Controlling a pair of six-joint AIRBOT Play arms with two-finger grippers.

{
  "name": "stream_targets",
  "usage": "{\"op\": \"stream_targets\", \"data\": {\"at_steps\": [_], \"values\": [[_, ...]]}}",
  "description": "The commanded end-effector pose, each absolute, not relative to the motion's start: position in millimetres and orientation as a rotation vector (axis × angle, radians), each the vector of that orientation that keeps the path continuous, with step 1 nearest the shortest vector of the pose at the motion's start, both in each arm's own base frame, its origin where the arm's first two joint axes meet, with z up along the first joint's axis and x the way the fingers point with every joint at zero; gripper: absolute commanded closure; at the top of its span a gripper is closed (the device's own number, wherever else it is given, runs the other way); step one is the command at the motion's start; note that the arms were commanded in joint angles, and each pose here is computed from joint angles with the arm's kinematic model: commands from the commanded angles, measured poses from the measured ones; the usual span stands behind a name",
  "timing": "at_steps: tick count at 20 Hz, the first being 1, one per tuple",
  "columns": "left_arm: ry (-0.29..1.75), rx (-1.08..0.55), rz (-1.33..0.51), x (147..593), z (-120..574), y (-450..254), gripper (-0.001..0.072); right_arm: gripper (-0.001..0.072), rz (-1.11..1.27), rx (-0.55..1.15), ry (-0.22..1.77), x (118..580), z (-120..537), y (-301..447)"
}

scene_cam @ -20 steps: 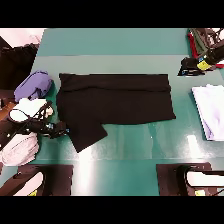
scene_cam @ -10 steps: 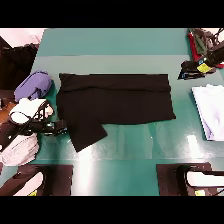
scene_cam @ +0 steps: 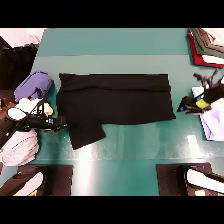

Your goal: Fold the shirts.

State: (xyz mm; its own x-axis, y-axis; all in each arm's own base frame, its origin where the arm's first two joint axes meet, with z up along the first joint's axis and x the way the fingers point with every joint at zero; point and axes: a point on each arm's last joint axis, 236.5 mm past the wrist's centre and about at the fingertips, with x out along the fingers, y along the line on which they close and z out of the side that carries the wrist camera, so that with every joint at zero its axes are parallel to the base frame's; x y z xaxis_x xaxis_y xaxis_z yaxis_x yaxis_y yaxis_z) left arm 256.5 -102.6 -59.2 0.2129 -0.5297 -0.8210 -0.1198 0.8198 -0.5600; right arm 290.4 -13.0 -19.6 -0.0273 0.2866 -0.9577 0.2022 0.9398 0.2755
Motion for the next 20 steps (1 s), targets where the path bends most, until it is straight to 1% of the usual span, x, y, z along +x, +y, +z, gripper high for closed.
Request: {"op": "stream_targets", "data": {"at_steps": [1,3,4,7,8,9,10,11,12,13,14,17,20], "values": [[1.347,-0.58,-0.319,256,-57,-104,0.0683,0.0189,0.089,0.658,1.571,278,-54,3],[1.356,-0.581,-0.324,254,-57,-105,0.0684,0.0257,0.109,0.765,1.522,286,-62,15],[1.357,-0.581,-0.325,254,-57,-105,0.0684,0.0269,0.105,0.79,1.512,288,-67,18],[1.359,-0.582,-0.326,253,-57,-105,0.0683,0.0269,0.104,0.786,1.501,296,-77,25],[1.359,-0.582,-0.327,253,-57,-105,0.0683,0.029,0.102,0.779,1.484,301,-78,27],[1.359,-0.582,-0.327,253,-57,-105,0.0683,0.0346,0.099,0.766,1.466,305,-78,27],[1.359,-0.582,-0.327,253,-57,-105,0.0683,0.0453,0.095,0.752,1.452,309,-79,27],[1.359,-0.582,-0.327,253,-57,-105,0.0684,0.0536,0.094,0.744,1.449,310,-79,27],[1.361,-0.582,-0.328,253,-57,-105,0.0684,0.0659,0.096,0.734,1.455,309,-80,28],[1.371,-0.578,-0.335,251,-56,-106,0.0684,0.0692,0.098,0.721,1.472,304,-80,27],[1.382,-0.571,-0.349,249,-52,-107,0.0685,0.0693,0.101,0.697,1.497,297,-81,25],[1.377,-0.508,-0.407,243,-28,-108,0.0686,0.0694,0.074,0.528,1.548,271,-70,3],[1.355,-0.45,-0.483,219,0,-119,0.0686,0.0694,0.051,0.374,1.637,228,-45,-14]]}}
